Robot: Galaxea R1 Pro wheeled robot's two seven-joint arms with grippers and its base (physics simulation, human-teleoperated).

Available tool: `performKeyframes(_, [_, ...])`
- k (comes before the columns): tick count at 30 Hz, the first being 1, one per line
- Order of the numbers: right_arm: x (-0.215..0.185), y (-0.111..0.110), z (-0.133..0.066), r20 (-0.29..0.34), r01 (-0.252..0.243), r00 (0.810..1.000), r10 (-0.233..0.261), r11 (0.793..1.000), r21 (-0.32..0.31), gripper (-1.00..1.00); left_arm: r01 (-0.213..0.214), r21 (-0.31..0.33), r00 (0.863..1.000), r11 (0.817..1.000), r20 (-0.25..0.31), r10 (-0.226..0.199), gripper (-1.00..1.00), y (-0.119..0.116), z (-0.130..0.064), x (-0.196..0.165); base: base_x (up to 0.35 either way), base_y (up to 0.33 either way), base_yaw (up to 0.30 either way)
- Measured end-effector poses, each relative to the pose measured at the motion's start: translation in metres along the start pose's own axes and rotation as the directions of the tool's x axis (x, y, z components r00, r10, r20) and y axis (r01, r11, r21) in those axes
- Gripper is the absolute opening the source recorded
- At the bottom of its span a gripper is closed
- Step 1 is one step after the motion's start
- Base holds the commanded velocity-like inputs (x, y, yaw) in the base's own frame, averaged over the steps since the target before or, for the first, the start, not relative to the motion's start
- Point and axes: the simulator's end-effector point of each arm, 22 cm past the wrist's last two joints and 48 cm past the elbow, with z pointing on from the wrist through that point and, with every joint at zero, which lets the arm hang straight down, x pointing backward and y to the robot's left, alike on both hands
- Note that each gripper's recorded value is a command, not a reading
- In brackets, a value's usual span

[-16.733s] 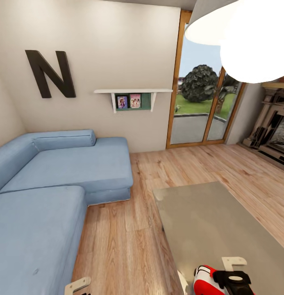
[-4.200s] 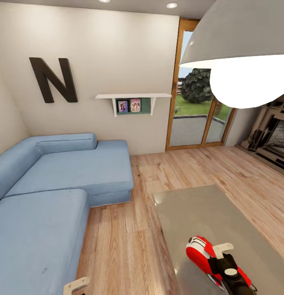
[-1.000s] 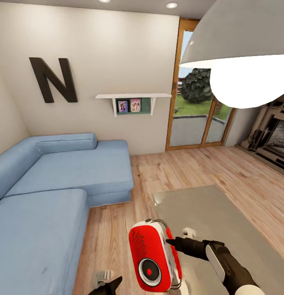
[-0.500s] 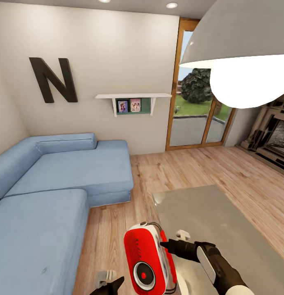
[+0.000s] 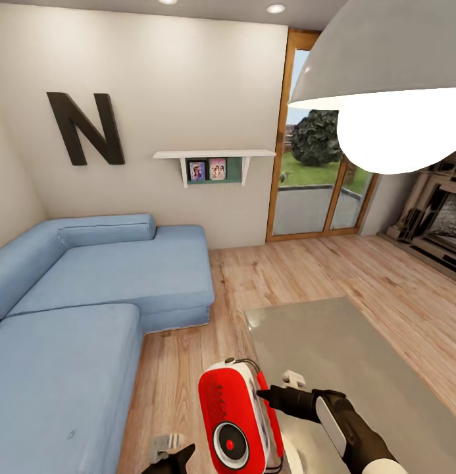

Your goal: Turn on the radio receiver that's on the table in the living room.

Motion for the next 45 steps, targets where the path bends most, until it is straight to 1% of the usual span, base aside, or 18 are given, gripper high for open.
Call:
performKeyframes(3, [0.003, 0.008, 0.004, -0.007, -0.001, 1.000, 0.001, 1.000, -0.013, -1.00, 0.000, -0.005, 1.000, 1.000, -0.001, 0.000, -1.00, 0.001, 0.000, 0.001, 0.000, 0.000, 0.000])
performKeyframes(5, [0.011, 0.019, 0.010, -0.030, 0.021, 0.999, -0.022, 0.999, -0.025, -1.00, 0.002, -0.017, 1.000, 1.000, -0.002, -0.002, -1.00, 0.003, 0.001, 0.001, 0.000, 0.000, 0.000])
performKeyframes(7, [0.017, 0.023, 0.014, -0.048, 0.048, 0.998, -0.049, 0.999, -0.026, -1.00, 0.003, -0.021, 1.000, 1.000, -0.001, -0.003, -1.00, 0.004, 0.001, 0.001, 0.000, 0.000, 0.000])
performKeyframes(9, [0.020, 0.026, 0.016, -0.056, 0.056, 0.997, -0.058, 0.998, -0.026, -1.00, 0.003, -0.024, 1.000, 1.000, -0.002, -0.003, -1.00, 0.005, 0.001, 0.002, 0.000, 0.000, 0.000])
performKeyframes(11, [0.021, 0.026, 0.018, -0.059, 0.063, 0.996, -0.064, 0.998, -0.012, -1.00, 0.003, -0.025, 1.000, 1.000, -0.007, -0.004, -1.00, 0.005, 0.001, 0.004, 0.000, 0.000, 0.000])
performKeyframes(14, [0.022, 0.027, 0.020, -0.060, 0.063, 0.996, -0.063, 0.998, -0.002, -1.00, 0.003, -0.027, 1.000, 1.000, -0.011, -0.004, -1.00, 0.006, 0.001, 0.006, 0.000, 0.000, 0.000])
performKeyframes(18, [0.024, 0.035, 0.024, -0.062, 0.059, 0.996, -0.059, 0.998, -0.011, -1.00, 0.004, -0.029, 1.000, 1.000, -0.016, -0.004, -1.00, 0.007, 0.001, 0.008, 0.000, 0.000, 0.000])
performKeyframes(30, [0.025, 0.040, 0.028, -0.061, 0.060, 0.996, -0.061, 0.998, -0.010, -1.00, 0.005, -0.027, 1.000, 1.000, -0.017, -0.006, -1.00, 0.005, 0.002, 0.009, 0.000, 0.000, 0.000])
performKeyframes(35, [0.023, 0.037, 0.028, -0.058, 0.064, 0.996, -0.063, 0.998, 0.013, -1.00, 0.007, -0.065, 1.000, 0.998, -0.015, -0.008, -1.00, 0.013, 0.002, 0.008, 0.000, 0.000, 0.000])
performKeyframes(42, [0.021, 0.040, 0.026, -0.070, 0.058, 0.996, -0.057, 0.998, 0.011, -1.00, 0.007, -0.083, 1.000, 0.997, -0.016, -0.008, -1.00, 0.015, 0.003, 0.009, 0.000, 0.000, 0.000])
performKeyframes(45, [0.018, 0.042, 0.025, -0.065, 0.063, 0.996, -0.062, 0.998, 0.009, -1.00, 0.010, -0.104, 1.000, 0.995, -0.014, -0.012, -1.00, 0.018, 0.004, 0.009, 0.000, 0.000, 0.000])
